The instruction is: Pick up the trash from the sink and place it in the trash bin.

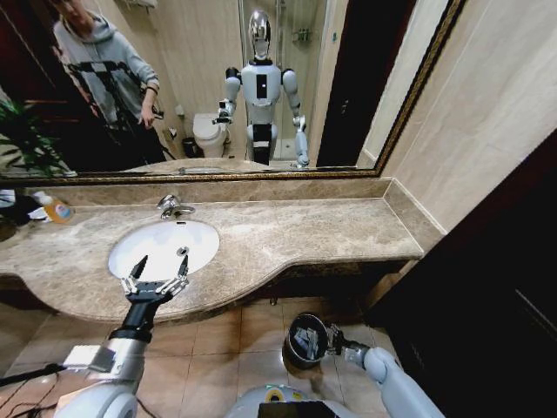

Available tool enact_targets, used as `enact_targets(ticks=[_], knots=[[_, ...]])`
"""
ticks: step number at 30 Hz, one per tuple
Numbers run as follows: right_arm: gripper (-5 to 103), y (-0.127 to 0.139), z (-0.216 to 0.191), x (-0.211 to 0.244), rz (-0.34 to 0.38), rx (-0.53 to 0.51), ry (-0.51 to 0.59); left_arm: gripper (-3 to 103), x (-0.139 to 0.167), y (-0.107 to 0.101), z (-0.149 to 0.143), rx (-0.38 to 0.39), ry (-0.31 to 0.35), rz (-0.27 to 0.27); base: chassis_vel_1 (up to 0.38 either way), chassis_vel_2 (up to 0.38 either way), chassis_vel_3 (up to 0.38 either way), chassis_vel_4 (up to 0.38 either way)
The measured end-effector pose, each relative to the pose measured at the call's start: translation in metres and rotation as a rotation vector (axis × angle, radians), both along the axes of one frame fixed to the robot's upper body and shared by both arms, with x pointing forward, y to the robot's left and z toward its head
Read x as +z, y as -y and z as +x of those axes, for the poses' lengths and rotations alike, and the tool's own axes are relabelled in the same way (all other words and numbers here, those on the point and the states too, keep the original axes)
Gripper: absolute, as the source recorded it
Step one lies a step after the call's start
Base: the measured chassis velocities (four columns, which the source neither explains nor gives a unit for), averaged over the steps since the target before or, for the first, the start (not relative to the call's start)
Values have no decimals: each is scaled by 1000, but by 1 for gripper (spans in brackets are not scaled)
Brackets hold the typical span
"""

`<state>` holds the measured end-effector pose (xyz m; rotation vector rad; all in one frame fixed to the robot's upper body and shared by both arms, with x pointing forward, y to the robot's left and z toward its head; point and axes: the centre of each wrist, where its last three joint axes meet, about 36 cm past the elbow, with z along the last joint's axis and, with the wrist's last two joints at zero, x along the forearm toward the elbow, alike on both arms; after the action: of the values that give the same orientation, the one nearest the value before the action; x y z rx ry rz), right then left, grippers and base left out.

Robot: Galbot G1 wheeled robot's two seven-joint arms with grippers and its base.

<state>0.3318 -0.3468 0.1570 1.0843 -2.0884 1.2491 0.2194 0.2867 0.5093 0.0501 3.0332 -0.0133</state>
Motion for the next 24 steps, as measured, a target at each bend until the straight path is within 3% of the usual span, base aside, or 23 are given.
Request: enact_targets(ticks=[1, 2, 4, 5, 7, 9, 12, 18, 22, 23, 24], knots=[[86, 2, -1, 3, 6, -9, 5, 100, 0, 0, 0, 0, 0, 0, 0, 0, 0, 0], [96, 5, -2, 8, 19, -29, 16, 100, 0, 0, 0, 0, 0, 0, 0, 0, 0, 0], [100, 16, -5, 18, 48, -88, 42, 100, 0, 0, 0, 0, 0, 0, 0, 0, 0, 0], [100, 16, -5, 18, 48, -88, 42, 100, 0, 0, 0, 0, 0, 0, 0, 0, 0, 0], [100, 25, -1, 36, 120, -215, 90, 100, 0, 0, 0, 0, 0, 0, 0, 0, 0, 0], [100, 27, -1, 41, 146, -258, 99, 100, 0, 0, 0, 0, 0, 0, 0, 0, 0, 0], [100, 47, -6, 68, 268, -435, 166, 100, 0, 0, 0, 0, 0, 0, 0, 0, 0, 0], [100, 73, -19, 105, 371, -575, 303, 100, 0, 0, 0, 0, 0, 0, 0, 0, 0, 0], [100, 81, -36, 152, 532, -681, 427, 100, 0, 0, 0, 0, 0, 0, 0, 0, 0, 0], [100, 81, -36, 152, 532, -681, 427, 100, 0, 0, 0, 0, 0, 0, 0, 0, 0, 0], [100, 76, -42, 167, 607, -710, 460, 100, 0, 0, 0, 0, 0, 0, 0, 0, 0, 0]])
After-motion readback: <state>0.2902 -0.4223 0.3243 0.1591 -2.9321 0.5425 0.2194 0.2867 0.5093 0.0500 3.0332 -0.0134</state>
